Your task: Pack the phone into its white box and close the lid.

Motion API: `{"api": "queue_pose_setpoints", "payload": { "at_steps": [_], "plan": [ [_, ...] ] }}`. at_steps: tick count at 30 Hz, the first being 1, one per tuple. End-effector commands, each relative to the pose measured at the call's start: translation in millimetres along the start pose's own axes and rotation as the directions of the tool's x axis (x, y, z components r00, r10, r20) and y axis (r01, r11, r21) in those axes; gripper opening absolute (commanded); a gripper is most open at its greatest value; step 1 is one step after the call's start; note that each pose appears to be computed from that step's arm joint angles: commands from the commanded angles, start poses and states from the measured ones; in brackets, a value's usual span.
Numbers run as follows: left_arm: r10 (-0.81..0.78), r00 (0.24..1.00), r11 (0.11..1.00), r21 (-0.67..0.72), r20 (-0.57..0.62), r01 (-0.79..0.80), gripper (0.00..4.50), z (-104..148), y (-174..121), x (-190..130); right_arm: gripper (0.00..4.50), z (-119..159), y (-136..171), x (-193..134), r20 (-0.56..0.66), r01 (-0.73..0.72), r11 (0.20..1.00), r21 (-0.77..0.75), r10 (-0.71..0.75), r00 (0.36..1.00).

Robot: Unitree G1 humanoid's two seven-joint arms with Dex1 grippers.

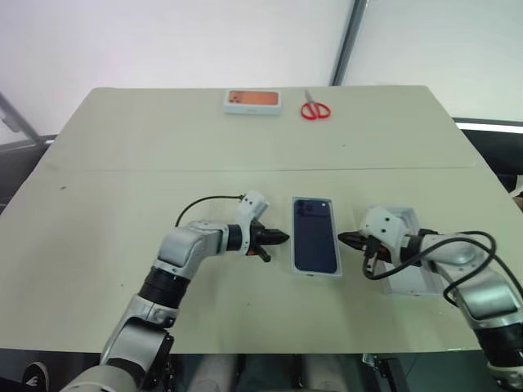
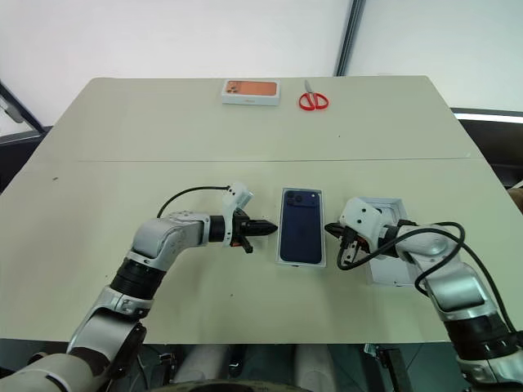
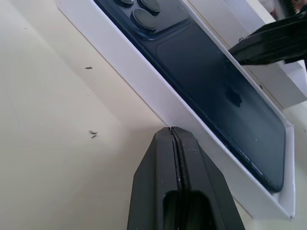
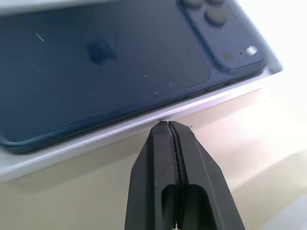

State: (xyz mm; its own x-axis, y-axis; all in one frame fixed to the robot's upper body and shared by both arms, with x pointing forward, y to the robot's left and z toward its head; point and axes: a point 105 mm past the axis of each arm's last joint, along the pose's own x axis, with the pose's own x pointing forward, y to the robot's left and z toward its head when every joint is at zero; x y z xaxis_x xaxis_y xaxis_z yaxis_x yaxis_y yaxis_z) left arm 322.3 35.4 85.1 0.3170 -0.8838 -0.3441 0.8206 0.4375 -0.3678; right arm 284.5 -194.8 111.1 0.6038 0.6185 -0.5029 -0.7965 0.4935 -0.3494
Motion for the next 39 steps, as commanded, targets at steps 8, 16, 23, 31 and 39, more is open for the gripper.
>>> {"api": "queue_pose_setpoints", "payload": {
  "at_steps": [8, 16, 23, 31, 39],
  "plan": [
    [-0.040, 0.995, 0.992, 0.124, 0.096, 0.028, 0.27, 27.7, 22.6, -68.3, 0.25, 5.4, -23.0, -36.1, -0.003, 0.191, 0.963, 0.189, -0.194, 0.981],
    [-0.095, 0.978, 0.953, 0.301, 0.186, 0.035, 4.03, 35.8, 22.0, -92.9, 4.06, 16.1, -19.9, -49.8, -0.098, 0.282, 0.900, 0.334, -0.264, 0.959],
    [-0.159, 0.971, 0.912, 0.402, 0.179, 0.076, 4.49, 29.6, 17.2, -101.1, 4.49, -5.1, 11.7, -49.1, -0.265, 0.333, 0.849, 0.411, -0.238, 0.934],
    [-0.223, 0.945, 0.874, 0.479, 0.239, 0.085, 4.49, 27.3, 6.7, -105.6, 4.49, -15.0, 15.7, -46.4, -0.354, 0.461, 0.740, 0.489, -0.315, 0.881],
    [-0.231, 0.939, 0.877, 0.473, 0.254, 0.088, 4.49, 26.4, 0.8, -100.7, 4.49, -16.3, 11.3, -41.5, -0.425, 0.543, 0.706, 0.455, -0.363, 0.829]
  ]
}}
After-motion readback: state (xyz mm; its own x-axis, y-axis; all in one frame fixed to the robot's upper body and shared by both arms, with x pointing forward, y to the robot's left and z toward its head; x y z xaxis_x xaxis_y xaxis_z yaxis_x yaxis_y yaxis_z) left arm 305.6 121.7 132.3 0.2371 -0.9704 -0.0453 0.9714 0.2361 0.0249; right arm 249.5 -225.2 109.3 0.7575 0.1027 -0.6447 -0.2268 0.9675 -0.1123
